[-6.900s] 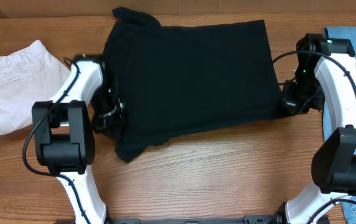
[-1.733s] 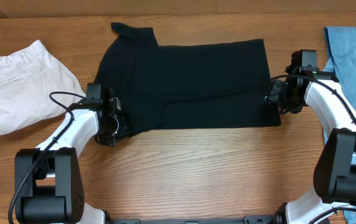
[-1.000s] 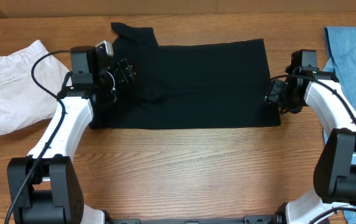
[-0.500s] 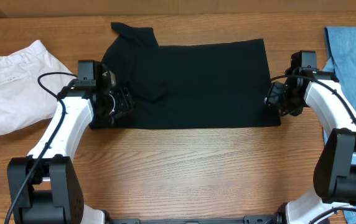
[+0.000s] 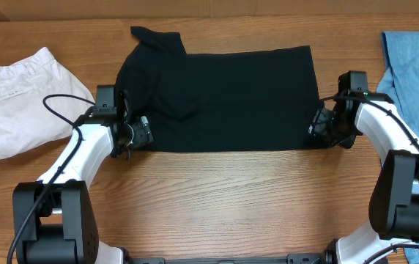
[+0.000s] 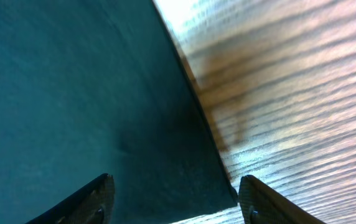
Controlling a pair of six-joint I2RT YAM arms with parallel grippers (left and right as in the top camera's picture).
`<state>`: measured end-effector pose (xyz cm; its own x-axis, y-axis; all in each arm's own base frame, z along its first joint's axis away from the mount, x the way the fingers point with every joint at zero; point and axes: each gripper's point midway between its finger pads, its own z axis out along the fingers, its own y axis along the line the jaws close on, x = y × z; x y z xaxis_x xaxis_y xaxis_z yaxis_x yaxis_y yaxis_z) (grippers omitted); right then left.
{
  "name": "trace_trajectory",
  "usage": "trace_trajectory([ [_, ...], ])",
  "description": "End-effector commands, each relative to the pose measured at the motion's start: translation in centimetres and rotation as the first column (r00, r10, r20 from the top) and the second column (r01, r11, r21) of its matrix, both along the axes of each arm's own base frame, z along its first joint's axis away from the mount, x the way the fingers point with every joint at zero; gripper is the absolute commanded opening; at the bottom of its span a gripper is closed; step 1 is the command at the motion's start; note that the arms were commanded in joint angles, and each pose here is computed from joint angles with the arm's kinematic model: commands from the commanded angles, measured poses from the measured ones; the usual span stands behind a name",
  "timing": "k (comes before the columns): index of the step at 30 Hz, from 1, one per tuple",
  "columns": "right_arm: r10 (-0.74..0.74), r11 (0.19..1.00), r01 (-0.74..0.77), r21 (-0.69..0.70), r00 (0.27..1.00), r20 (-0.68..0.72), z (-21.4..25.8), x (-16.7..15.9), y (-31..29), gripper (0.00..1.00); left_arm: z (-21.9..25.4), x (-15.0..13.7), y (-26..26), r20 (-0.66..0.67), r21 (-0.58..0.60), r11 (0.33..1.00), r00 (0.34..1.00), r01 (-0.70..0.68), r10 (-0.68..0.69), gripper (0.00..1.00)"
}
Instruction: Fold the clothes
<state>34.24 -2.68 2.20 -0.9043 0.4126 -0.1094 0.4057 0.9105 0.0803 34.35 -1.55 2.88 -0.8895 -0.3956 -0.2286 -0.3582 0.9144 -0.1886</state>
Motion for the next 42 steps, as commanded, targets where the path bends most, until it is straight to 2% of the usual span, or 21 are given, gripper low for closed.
trace_trajectory([
  [1, -0.011, 1.0, 0.01, -0.006, 1.0, -0.017, -0.7, -0.7, -0.3, 0.68, -0.5, -0.7, 1.6, -0.007, 0.096, 0.995, 1.0, -0.005, 0.005, 0.77],
  [3, -0.011, 1.0, 0.01, -0.006, 1.0, -0.017, -0.9, -0.8, -0.3, 0.67, -0.8, -0.9, 1.7, -0.008, 0.1, 0.995, 1.0, -0.005, 0.006, 0.77],
  [7, -0.01, 1.0, 0.01, -0.003, 1.0, -0.008, -0.9, -0.6, -0.3, 0.51, -1.3, -1.1, 1.6, -0.006, 0.098, 0.995, 1.0, -0.005, 0.006, 0.76],
  [11, -0.008, 1.0, 0.008, 0.008, 1.0, -0.009, -0.9, -0.6, -0.1, 0.17, -1.6, -1.5, 1.7, -0.016, 0.099, 0.995, 1.0, -0.004, 0.006, 0.75],
  [14, -0.008, 1.0, 0.008, 0.008, 1.0, -0.018, -0.9, -0.8, -0.1, 0.04, -1.7, -1.7, 1.7, -0.025, 0.099, 0.995, 1.0, -0.003, 0.006, 0.75],
  [17, -0.009, 1.0, 0.009, 0.01, 0.999, -0.048, -1.0, -1.6, 0.0, 0.04, -1.7, -2.0, 1.7, -0.039, 0.099, 0.995, 0.999, -0.002, 0.006, 0.62],
  [19, -0.017, 1.0, 0.017, -0.008, 0.996, -0.086, -1.0, -2.5, -0.3, 0.04, -1.9, -2.5, 1.8, -0.059, 0.107, 0.994, 0.998, -0.002, 0.009, 0.57],
  [28, -0.18, 0.969, 0.123, -0.216, 0.947, -0.266, -0.5, -7.6, -3.4, 0.04, -2.4, -6.7, 3.1, -0.222, 0.169, 0.985, 0.971, -0.046, 0.084, 0.55],
  [31, -0.195, 0.963, 0.126, -0.239, 0.937, -0.29, -0.3, -8.3, -3.6, 0.04, -2.4, -7.7, 3.1, -0.261, 0.169, 0.983, 0.958, -0.076, 0.119, 0.47],
  [32, -0.195, 0.962, 0.124, -0.241, 0.935, -0.296, -0.3, -8.5, -3.7, 0.04, -2.4, -7.9, 3.0, -0.267, 0.164, 0.983, 0.956, -0.078, 0.12, 0.47],
  [37, -0.195, 0.962, 0.125, -0.241, 0.936, -0.294, -0.3, -8.4, -3.7, 0.04, -1.2, -6.8, 1.7, -0.204, 0.09, 0.994, 0.975, -0.064, 0.082, 0.54],
  [42, -0.195, 0.962, 0.126, -0.241, 0.938, -0.288, -0.3, -8.2, -3.7, 0.04, 1.8, -5.4, 3.1, -0.068, 0.153, 0.982, 0.991, -0.106, 0.118, 0.77],
])
